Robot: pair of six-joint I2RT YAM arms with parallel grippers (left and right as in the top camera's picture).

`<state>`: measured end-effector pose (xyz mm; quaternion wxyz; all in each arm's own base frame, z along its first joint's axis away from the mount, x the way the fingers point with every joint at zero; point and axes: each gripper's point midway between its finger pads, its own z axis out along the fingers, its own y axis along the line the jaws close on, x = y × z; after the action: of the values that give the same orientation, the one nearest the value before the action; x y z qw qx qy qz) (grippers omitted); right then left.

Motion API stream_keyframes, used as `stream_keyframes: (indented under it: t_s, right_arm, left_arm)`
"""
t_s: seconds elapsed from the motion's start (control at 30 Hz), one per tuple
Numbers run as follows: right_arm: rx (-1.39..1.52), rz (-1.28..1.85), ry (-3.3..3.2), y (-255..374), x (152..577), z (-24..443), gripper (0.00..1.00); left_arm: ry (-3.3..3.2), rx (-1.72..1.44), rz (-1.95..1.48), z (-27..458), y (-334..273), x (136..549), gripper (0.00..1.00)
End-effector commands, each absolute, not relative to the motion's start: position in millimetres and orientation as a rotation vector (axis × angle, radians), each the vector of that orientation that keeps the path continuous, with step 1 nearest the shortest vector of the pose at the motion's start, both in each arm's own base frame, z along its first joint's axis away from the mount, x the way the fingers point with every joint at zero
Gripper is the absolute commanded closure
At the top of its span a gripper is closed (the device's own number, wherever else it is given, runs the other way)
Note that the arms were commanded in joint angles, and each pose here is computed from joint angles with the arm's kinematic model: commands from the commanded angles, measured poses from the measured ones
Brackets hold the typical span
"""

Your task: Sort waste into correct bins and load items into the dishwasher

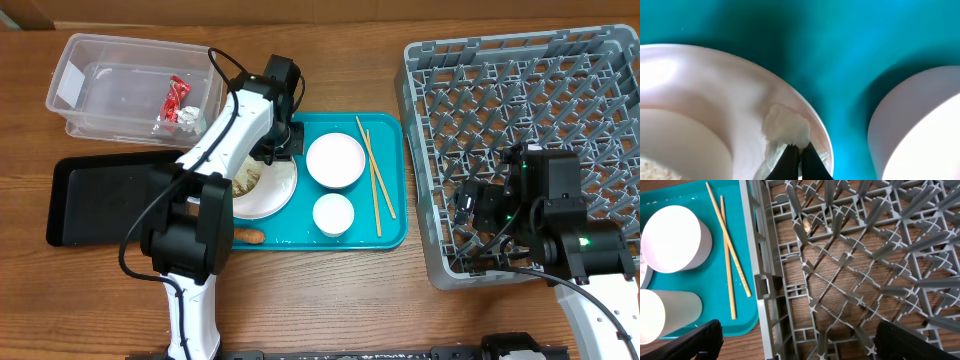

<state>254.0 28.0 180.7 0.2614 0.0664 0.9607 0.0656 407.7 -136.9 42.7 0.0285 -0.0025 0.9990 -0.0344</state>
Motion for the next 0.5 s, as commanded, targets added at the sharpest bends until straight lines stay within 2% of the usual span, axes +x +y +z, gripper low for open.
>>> stream_keyframes:
  t_s: [0.0,0.27,0.47]
  right_arm:
    - [0.177,0.171,2.560,27.2,258.1,194.8,0.00]
    - [0.177,0.171,2.559,27.2,258.2,194.8,0.00]
    - [0.177,0.171,2.559,27.2,258.2,194.8,0.00]
  left_arm:
    - [2.939,-0.048,-0.127,97.6,-129.1,436.2,0.96]
    - [2.597,-0.253,0.026,207.4,-49.7,479.1,0.96]
    - [2.448,-0.421,0.093,226.3,15.2,504.2,0.96]
